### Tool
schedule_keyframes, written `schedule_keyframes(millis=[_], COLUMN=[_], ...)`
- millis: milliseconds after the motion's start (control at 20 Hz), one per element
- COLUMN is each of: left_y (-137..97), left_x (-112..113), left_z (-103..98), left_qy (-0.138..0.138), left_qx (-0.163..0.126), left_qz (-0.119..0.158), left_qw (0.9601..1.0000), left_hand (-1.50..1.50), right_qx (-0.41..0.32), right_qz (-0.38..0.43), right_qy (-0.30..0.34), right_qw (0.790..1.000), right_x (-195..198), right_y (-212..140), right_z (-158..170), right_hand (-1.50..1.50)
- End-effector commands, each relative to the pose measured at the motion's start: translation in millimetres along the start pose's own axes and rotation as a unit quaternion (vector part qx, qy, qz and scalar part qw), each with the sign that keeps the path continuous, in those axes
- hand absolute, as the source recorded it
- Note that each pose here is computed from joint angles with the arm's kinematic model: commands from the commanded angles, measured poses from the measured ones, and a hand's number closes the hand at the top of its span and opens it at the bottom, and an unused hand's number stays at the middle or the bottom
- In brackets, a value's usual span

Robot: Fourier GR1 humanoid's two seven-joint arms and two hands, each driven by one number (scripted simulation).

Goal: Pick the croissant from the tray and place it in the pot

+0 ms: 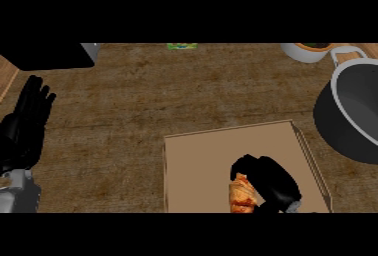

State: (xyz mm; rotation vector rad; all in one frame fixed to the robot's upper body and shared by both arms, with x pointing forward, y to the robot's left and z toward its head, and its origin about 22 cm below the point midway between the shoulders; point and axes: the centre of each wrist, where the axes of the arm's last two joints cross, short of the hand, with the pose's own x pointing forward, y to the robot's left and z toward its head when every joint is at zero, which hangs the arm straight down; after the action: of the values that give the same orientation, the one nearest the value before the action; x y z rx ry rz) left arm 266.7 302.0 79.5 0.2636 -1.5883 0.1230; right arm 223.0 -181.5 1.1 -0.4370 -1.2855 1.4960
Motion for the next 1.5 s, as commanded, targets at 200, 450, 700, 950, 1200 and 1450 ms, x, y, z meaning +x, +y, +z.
schedule_keyframes(millis=[200,450,700,950,1200,1450], left_y=[3.1,-11.1,-12.4,-23.5,-26.1,-20.4], left_x=[-5.7,11.8,6.8,-7.7,7.4,-9.0], left_z=[6.5,-8.6,-0.4,-6.3,5.2,-19.2], left_qy=[0.003,-0.008,-0.006,-0.007,-0.012,-0.007], left_qx=[0.000,-0.021,-0.027,-0.032,-0.029,-0.030], left_qz=[0.005,0.006,0.007,0.003,0.008,0.000], left_qw=[1.0000,0.9997,0.9996,0.9995,0.9995,0.9995], left_hand=[0.00,0.00,0.00,0.00,0.00,0.00], right_qx=[-0.256,-0.393,-0.460,-0.482,-0.491,-0.497], right_qz=[-0.109,-0.114,-0.135,-0.136,-0.170,-0.212], right_qy=[0.065,0.096,0.120,0.160,0.168,0.180], right_qw=[0.958,0.908,0.869,0.851,0.837,0.822], right_x=[37.7,48.7,51.3,25.8,-28.3,-89.1], right_y=[-42.4,-73.9,-91.1,-117.1,-116.6,-131.0], right_z=[77.7,126.2,177.2,169.1,165.2,177.7], right_hand=[1.50,1.50,1.50,1.50,1.50,1.50])
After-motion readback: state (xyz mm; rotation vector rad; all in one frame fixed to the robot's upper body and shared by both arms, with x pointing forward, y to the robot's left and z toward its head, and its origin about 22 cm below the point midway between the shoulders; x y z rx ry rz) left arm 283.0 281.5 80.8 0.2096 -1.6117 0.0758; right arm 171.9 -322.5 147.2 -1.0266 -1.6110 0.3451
